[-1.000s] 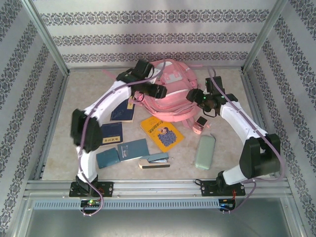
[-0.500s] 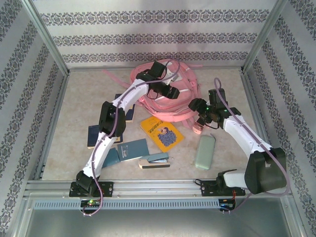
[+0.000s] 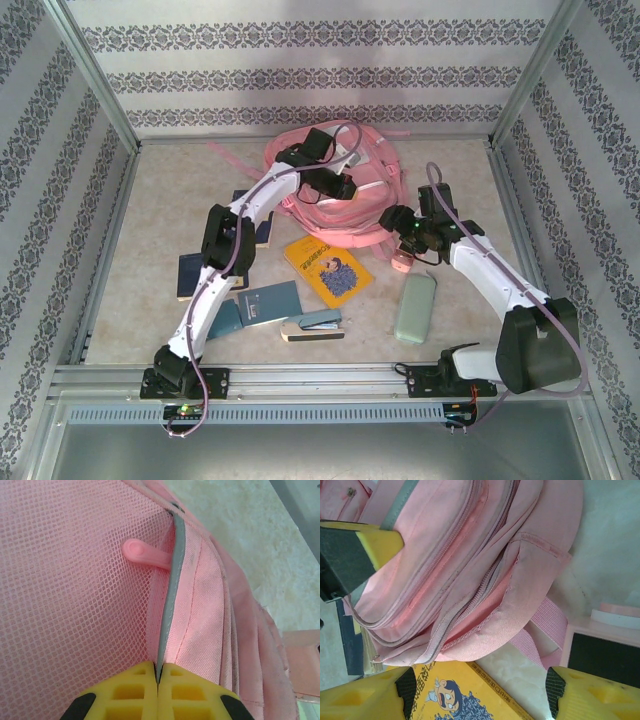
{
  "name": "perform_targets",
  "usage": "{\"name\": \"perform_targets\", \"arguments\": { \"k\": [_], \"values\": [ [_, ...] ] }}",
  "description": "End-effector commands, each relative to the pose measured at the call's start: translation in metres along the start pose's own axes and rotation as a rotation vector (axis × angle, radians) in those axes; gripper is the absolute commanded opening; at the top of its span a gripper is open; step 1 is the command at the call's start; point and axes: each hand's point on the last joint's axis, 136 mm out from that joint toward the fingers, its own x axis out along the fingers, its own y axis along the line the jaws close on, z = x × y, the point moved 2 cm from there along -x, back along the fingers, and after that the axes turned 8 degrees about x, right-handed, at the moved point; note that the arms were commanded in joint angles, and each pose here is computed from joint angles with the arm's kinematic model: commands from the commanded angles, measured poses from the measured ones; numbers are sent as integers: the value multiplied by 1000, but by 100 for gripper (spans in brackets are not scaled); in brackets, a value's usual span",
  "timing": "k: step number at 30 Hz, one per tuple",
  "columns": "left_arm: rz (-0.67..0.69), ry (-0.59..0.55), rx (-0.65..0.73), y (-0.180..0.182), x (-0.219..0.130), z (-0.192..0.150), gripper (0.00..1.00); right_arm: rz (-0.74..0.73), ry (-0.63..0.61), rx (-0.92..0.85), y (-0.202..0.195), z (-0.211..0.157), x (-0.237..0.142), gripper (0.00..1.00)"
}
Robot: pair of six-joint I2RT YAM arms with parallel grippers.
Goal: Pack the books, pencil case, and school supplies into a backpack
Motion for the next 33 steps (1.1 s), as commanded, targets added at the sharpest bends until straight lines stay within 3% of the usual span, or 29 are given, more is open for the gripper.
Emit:
{"name": "perform_targets", "arguments": {
  "k": [1,10,16,19,26,31,33],
  "values": [
    [35,-207,50,-24,-70,67,0,-20,-18,-56,1,0,-5,71],
    [285,-592,89,-26,-239,154,0,114,-73,-144,48,5,-47,73],
    [427,-815,94,-17,-342,177,0,250,-90,-215,86,-3,-70,75],
    [476,-879,105,-13,-378,180,0,282,-73,-250,99,-12,-70,75],
    [473,-924,127,-15,-419,174,0,276,-33,-291,111,-28,-53,76],
    [419,-856,188,-28,-410,161,0,225,-26,-291,104,-32,-40,77],
    [373,-823,172,-29,-399,153,0,194,-40,-282,97,-29,-38,84]
  ]
}}
